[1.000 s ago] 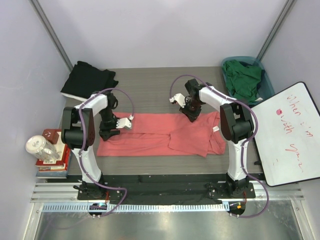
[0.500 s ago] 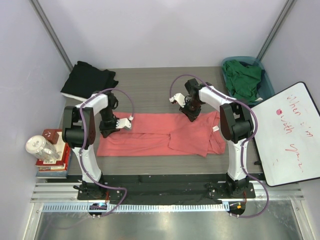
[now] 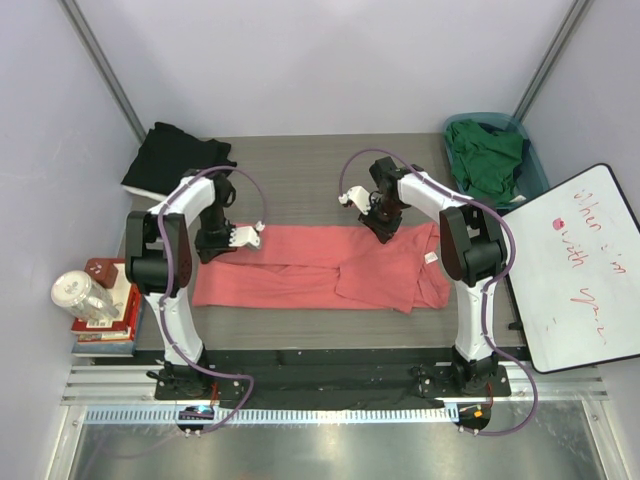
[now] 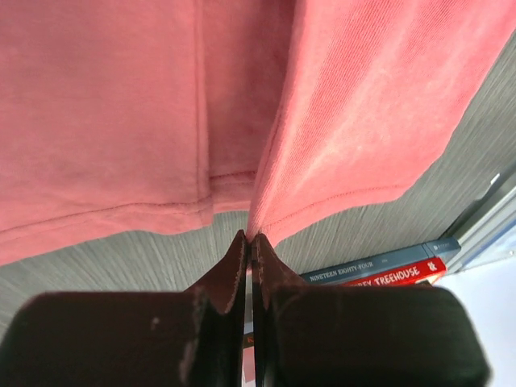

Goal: Fold and stack the t-shirts
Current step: Rotate the tshirt 90 degrees

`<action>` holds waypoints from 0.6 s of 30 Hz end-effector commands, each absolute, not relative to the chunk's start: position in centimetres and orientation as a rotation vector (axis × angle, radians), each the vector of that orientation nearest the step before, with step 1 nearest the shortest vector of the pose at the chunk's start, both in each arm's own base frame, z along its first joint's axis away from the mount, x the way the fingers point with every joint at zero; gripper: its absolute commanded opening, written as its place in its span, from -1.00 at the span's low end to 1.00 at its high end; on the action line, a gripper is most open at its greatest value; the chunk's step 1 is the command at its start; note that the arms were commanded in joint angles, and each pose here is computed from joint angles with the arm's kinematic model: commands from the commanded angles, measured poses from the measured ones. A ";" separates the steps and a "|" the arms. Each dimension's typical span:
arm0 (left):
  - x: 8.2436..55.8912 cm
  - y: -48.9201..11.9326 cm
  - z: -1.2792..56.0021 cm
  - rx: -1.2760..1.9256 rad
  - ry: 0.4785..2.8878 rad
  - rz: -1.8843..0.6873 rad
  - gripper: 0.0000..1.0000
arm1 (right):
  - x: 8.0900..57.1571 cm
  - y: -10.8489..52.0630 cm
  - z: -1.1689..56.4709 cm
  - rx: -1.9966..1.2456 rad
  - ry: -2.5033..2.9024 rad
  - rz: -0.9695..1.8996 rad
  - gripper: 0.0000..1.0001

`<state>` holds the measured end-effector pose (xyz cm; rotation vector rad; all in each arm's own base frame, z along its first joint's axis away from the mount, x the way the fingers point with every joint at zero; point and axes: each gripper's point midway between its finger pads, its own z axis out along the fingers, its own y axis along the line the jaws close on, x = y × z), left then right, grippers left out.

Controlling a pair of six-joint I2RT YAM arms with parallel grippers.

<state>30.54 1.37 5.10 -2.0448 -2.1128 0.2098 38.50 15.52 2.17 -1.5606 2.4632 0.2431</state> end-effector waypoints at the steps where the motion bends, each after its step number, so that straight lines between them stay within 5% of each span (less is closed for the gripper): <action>1: 28.1 2.9 6.0 -1.967 -1.963 0.248 -0.98 | 39.6 16.2 2.4 -1.538 2.422 0.249 -0.57; 11: 26.0 4.1 5.5 -1.905 -1.831 0.278 -0.67 | 39.6 16.1 2.5 -1.539 2.421 0.238 -0.57; 16: 25.1 4.6 5.3 -1.883 -1.786 0.270 -0.79 | 39.5 16.0 2.6 -1.541 2.421 0.231 -0.57; 18: 25.4 4.5 5.5 -1.888 -1.800 0.261 -0.66 | 39.5 16.0 2.6 -1.542 2.419 0.228 -0.56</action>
